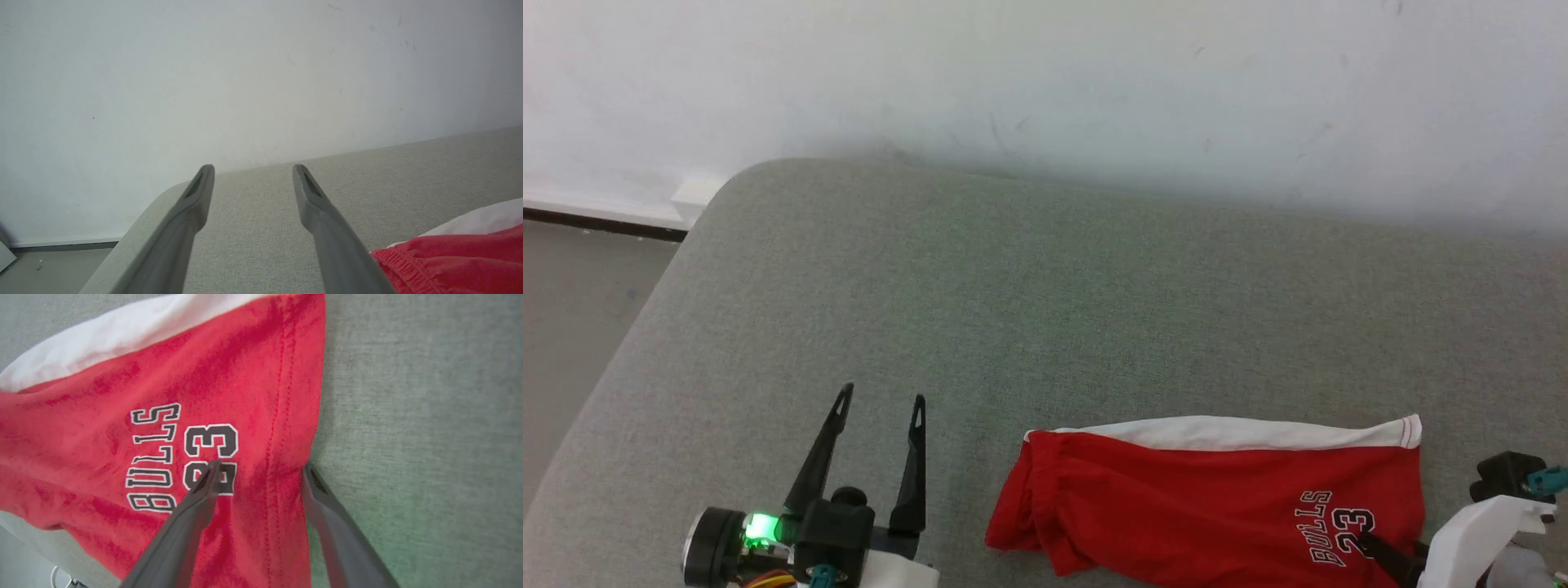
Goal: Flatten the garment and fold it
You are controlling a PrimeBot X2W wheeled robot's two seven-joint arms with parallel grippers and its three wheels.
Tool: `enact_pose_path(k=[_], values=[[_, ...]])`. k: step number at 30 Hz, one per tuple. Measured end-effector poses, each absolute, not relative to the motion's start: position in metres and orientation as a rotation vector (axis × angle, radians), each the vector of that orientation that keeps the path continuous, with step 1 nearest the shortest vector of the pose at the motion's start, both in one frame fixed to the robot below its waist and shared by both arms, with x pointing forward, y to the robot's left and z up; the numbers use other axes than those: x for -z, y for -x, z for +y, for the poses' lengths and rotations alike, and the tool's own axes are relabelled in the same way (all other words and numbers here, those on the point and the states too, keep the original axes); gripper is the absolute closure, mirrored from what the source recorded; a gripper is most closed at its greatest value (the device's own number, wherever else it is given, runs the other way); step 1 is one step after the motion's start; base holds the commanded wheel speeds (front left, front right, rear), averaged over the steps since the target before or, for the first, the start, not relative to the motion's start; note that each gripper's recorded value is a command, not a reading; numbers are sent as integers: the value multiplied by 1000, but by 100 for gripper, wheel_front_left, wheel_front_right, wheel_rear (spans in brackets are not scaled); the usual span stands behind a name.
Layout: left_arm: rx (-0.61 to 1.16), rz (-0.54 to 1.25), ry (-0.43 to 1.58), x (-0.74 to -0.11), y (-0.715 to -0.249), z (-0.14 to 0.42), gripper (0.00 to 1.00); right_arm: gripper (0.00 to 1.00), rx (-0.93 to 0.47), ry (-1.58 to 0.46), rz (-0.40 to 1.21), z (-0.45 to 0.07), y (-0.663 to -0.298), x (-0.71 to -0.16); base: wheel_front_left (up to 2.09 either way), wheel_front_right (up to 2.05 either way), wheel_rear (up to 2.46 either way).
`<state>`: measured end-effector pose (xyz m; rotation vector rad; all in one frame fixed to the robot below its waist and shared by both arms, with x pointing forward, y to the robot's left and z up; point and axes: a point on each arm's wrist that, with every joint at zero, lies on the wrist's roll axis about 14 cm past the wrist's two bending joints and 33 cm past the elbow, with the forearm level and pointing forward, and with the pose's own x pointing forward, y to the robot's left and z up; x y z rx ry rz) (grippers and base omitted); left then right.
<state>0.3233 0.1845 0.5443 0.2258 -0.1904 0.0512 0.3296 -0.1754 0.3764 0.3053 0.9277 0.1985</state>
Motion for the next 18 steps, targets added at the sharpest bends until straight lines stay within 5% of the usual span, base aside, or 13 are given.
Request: enact_pose_path(k=[8,9,10,18], values=[[-77,-161,-212,-536,-321,194,0,4,-265,-304,953,-154,-333,-368,0,0,0],[-77,-161,-212,-536,-322,195,0,58,-264,-301,956,-154,-333,-366,0,0,0],[-79,-161,-210,-536,-323,197,0,100,-263,-300,958,-154,-334,-364,0,0,0],[-77,-167,-197,-538,-327,199,0,100,-254,-305,943,-153,-338,-359,0,0,0]])
